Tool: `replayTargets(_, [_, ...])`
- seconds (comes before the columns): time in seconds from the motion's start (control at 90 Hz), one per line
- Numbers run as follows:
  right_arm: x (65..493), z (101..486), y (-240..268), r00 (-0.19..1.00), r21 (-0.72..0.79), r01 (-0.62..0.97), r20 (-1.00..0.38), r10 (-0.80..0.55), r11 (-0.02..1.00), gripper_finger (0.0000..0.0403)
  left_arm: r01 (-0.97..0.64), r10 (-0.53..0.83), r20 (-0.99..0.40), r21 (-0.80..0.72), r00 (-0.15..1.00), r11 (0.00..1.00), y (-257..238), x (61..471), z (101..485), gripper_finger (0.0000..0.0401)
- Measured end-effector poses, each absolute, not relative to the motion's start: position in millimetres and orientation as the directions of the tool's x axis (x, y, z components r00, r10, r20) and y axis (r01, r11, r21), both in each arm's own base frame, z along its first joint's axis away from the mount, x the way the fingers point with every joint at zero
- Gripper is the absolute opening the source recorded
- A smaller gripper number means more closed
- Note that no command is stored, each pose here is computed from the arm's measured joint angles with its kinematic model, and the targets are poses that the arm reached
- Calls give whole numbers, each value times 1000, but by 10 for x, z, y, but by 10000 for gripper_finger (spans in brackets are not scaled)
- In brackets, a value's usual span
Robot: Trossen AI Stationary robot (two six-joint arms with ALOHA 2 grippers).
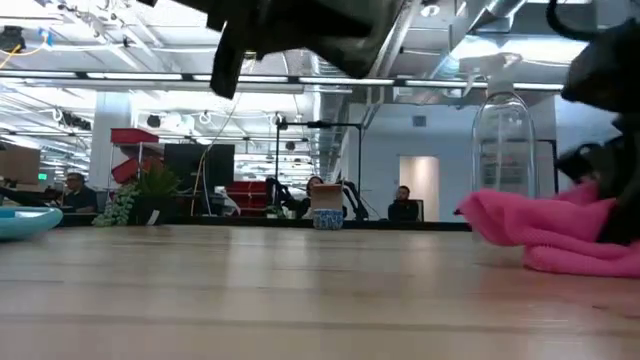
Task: Apply microfiber cloth
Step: Wipe the black cellphone with the pink microfiber cloth
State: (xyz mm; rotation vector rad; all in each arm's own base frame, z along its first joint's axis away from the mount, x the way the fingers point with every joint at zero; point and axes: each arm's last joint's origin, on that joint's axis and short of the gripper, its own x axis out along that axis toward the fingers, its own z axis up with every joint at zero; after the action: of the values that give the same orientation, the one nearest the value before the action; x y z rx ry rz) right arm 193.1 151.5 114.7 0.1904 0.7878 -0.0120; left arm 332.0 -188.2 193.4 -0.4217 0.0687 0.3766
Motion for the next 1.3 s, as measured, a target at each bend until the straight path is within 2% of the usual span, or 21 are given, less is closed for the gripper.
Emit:
replayTargets(0.144, [1944,1099,1425,689,225,105,-719,93,969,61,-339,316,-124,-367,941,866,-1892,3330,1966,11])
replayTargets(0.311, [2019,1155,1382,691,234,8,-705,164,972,139,-315,289,-127,-359,949,878,-1906,3341,1979,11])
replayTargets(0.444, [2103,1381,1348,742,219,-44,-646,179,975,197,-309,281,-129,-354,951,883,-1920,3335,1980,11])
replayTargets(0.544, [2121,1636,1301,812,216,-70,-555,182,974,223,-291,263,-126,-345,957,893,-1946,3324,1985,11])
replayTargets(0.767, [2052,2175,1207,952,208,-94,-269,149,974,231,-237,225,-75,-309,971,921,-2013,3307,2041,11])
replayTargets(0.967, [2137,2381,1266,983,189,-176,-13,182,966,229,-201,197,-44,-291,979,935,-2020,3313,2080,11])
replayTargets(1.144, [2273,2374,1258,981,186,-184,99,168,965,228,-177,174,-35,-290,984,940,-2009,3328,2092,11])
replayTargets(1.3, [2438,2415,1258,971,181,-229,115,210,956,227,-172,170,-30,-276,985,946,-1997,3342,2100,11])
